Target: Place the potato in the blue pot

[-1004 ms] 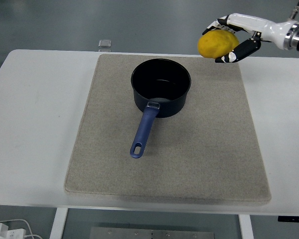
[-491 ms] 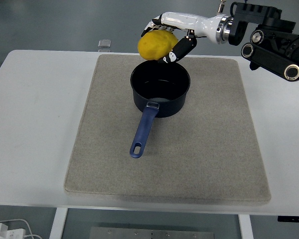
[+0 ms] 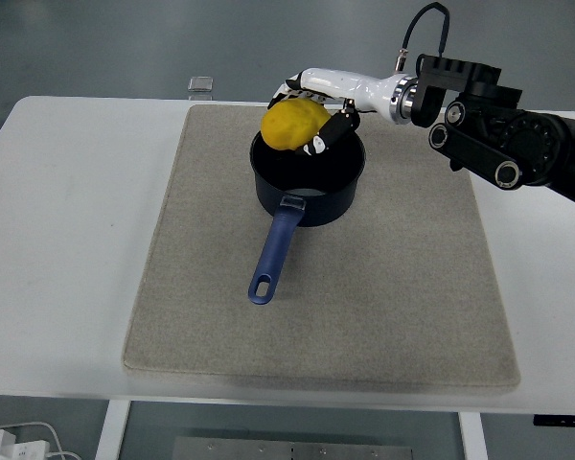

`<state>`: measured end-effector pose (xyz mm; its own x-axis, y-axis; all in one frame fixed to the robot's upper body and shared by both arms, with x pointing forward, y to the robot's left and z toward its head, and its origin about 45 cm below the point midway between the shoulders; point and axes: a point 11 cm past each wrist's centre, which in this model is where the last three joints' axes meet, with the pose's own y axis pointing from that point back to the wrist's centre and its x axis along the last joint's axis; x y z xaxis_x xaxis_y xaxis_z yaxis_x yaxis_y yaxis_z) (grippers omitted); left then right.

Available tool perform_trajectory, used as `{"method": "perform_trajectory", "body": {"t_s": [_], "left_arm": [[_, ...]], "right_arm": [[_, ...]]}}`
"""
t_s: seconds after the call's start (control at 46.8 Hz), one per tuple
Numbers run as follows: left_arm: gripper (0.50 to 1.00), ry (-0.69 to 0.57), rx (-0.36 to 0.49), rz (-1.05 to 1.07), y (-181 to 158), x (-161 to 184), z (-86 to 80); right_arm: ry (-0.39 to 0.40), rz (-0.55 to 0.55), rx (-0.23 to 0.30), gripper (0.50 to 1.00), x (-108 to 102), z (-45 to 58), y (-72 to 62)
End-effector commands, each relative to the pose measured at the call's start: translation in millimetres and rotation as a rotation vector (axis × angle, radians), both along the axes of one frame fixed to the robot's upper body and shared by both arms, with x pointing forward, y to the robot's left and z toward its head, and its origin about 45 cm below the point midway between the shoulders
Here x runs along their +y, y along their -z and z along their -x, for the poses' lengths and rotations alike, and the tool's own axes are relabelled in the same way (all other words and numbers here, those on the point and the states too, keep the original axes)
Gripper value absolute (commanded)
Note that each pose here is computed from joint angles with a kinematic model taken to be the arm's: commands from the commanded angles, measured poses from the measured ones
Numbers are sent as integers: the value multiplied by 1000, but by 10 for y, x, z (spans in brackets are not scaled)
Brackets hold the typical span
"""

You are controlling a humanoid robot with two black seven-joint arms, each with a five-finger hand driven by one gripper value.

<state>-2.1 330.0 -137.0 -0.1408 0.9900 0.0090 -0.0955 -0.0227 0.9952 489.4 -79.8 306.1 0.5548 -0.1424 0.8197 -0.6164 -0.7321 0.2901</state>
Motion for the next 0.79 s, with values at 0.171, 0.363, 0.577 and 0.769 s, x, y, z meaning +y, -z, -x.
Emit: {"method": "perform_trajectory", "body": {"t_s": [0.171,0.363,0.577,0.769], "left_arm": [[1000,0,0,0,0,0,0],[1000,0,0,0,0,0,0],[1000,0,-1,0,0,0,-2],[1000,0,0,0,0,0,0]], "right_arm": [[16,37,21,500,-55,12,234],[24,30,13,500,-63,4,231],[35,21,-8,862,-69,-16,202],[32,24,-6,934,-66,-9,210]]}}
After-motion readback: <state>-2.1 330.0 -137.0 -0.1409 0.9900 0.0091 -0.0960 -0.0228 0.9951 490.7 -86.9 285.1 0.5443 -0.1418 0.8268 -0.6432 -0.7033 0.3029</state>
